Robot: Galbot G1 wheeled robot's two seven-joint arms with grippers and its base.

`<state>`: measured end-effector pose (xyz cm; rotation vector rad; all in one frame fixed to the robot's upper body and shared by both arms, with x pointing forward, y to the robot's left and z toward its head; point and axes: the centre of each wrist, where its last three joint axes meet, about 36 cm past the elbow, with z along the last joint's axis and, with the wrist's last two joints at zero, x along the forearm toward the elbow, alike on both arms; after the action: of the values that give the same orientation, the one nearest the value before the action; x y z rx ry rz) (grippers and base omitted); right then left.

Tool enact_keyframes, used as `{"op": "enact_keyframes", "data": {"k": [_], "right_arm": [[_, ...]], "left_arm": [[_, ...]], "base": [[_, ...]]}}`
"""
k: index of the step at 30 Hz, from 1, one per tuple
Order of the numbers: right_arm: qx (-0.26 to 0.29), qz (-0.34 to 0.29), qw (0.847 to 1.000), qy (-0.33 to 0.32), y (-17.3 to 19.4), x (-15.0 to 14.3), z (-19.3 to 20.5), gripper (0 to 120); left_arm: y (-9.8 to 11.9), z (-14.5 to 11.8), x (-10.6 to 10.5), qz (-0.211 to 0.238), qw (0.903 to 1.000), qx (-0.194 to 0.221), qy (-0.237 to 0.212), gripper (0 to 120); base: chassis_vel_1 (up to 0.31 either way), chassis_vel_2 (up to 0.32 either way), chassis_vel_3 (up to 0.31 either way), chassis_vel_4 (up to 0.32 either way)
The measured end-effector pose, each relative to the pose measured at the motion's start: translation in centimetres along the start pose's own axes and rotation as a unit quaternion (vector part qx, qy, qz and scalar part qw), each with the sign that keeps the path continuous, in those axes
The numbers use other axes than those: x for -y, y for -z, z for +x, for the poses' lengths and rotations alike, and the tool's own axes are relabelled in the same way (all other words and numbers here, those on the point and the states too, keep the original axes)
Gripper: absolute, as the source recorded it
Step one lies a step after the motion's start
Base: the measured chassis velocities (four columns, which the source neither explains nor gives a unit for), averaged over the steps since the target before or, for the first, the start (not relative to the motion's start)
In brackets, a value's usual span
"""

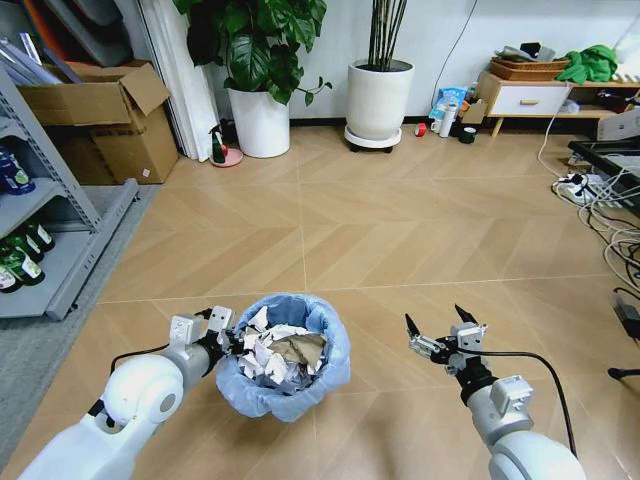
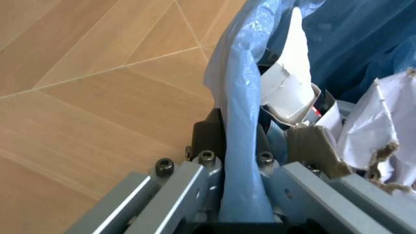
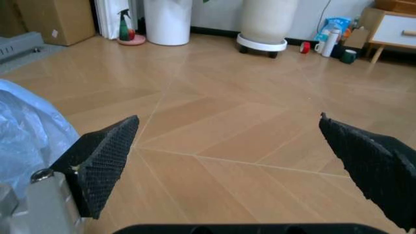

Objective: Pick up the trash bin and place the garbage on the floor into it.

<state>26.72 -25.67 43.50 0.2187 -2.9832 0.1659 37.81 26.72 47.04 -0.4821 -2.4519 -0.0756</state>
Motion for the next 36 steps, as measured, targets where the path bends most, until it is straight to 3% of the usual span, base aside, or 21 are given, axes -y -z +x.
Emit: {"op": "enact_keyframes", "data": {"k": [27,32,36], "right_arm": [[0.003,-0.003,1.000,-0.003,0.0,-0.5,0.5,100],[0.014,-0.002,1.000,-0.005,-0.2,-0.5,0.6,100],[0.012,0.000,1.000,-0.007,-0.4,-0.5,0.7,100]], "left_arm": [[-0.7,0.6,0.4,0.006,1.0000,-0.003,0.000,0],[-0.9,0.6,0.6,0.042,0.9981,-0.001,0.044,0],[-1.0,0.3,0.8,0.104,0.9886,-0.013,0.108,0]], "base": [[-0.084,-0.087,0.085,0.077],[-0.059,-0.067,0.078,0.064],[-0.009,-0.007,0.011,0.013]]}}
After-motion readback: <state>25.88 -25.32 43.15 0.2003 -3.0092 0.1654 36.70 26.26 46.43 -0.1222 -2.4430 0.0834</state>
